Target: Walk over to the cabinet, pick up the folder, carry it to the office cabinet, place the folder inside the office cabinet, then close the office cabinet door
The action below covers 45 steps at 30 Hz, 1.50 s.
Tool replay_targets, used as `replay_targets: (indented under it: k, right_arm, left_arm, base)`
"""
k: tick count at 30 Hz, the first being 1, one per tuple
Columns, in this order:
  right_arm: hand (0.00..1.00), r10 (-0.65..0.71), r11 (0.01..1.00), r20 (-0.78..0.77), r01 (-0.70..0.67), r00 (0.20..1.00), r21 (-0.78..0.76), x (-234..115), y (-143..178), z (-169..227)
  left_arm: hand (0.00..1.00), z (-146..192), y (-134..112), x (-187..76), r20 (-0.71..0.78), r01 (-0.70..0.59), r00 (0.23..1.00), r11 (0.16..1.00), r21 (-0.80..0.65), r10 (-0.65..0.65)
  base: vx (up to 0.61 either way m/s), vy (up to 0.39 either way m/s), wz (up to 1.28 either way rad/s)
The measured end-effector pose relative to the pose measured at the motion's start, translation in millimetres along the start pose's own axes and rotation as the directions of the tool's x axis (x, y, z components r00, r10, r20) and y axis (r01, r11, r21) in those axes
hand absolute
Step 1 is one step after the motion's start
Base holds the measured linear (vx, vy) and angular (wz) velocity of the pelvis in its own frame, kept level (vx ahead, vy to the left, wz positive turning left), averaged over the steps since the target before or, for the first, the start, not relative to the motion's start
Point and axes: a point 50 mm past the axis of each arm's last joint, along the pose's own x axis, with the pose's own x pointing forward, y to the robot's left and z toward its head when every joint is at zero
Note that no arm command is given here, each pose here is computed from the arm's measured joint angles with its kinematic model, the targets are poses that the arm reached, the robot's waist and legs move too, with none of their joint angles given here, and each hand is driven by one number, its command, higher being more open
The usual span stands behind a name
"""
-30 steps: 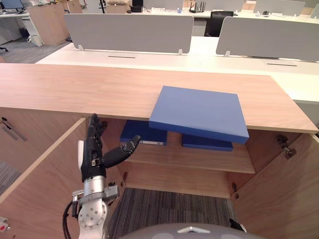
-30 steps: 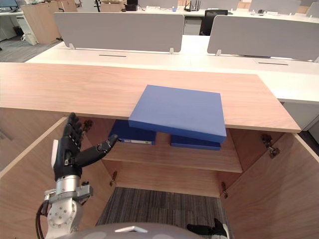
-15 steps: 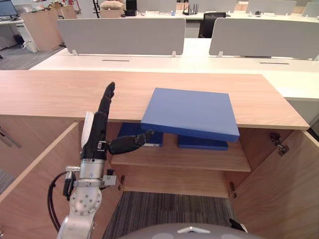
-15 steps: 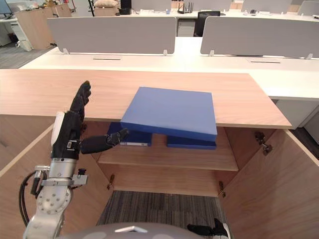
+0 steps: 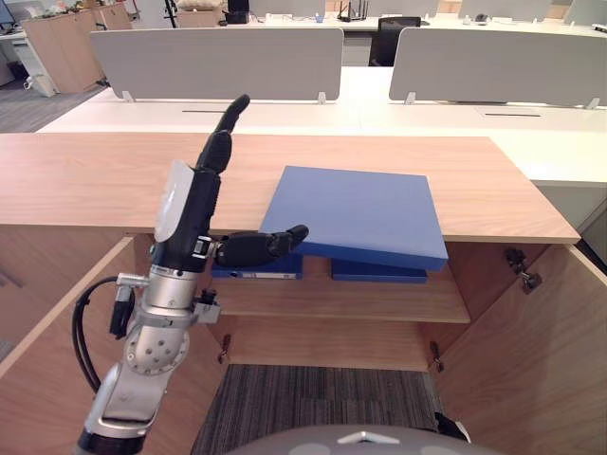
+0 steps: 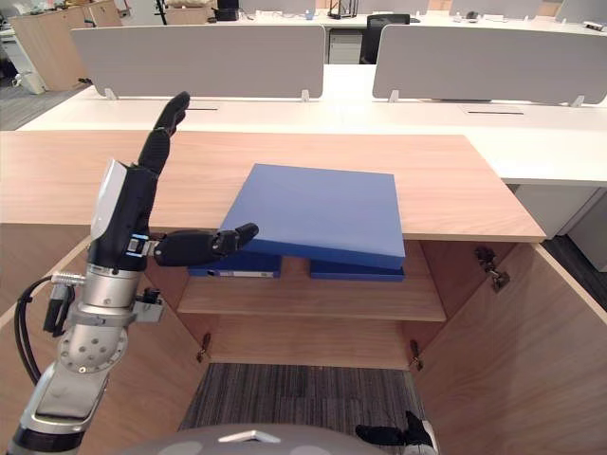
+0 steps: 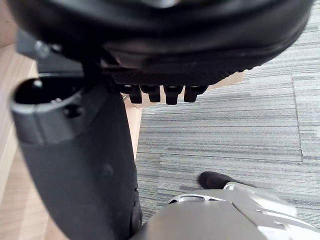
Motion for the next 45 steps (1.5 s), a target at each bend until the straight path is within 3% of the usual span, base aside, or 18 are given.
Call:
replay_targets:
  k: [10,19,28,29,36,45]
  right_arm:
    - [1.00,0.000,1.000,0.005,0.000,1.000,0.001,0,1,2]
    - [1.00,-0.011,1.000,0.009,0.011,1.000,0.002,1,1,4]
    - [1.00,-0.020,1.000,0.007,0.020,1.000,0.002,1,0,4]
    - [1.00,-0.021,1.000,0.005,0.021,1.000,0.003,1,0,4]
    - [1.00,-0.026,1.000,0.001,0.026,1.000,0.006,1,-1,4]
    - [1.00,-0.032,0.999,0.006,0.032,0.999,0.011,2,-1,7]
  left_arm:
    - [1.00,4,-49,4,0.083,0.226,0.969,0.971,0.074,-0.232]
    - [1.00,-17,-82,-11,0.005,0.401,0.912,0.897,0.184,-0.409]
    - [1.00,-21,-93,-13,-0.029,0.358,0.929,0.877,0.321,-0.368]
    - [0.00,-22,-95,-12,-0.033,0.345,0.934,0.878,0.331,-0.355]
    - [0.00,-23,-101,-10,-0.073,0.279,0.960,0.902,0.329,-0.271]
    - [0.00,-18,-89,3,-0.053,0.109,0.994,0.942,0.318,-0.097]
  base:
    - [-0.01,0.002,-0.03]
    - [0.00,0.001,-0.01]
    - [0.00,0.000,0.00]
    - [0.00,0.000,0.00]
    - [0.00,0.000,0.00]
    - [0.00,0.000,0.00]
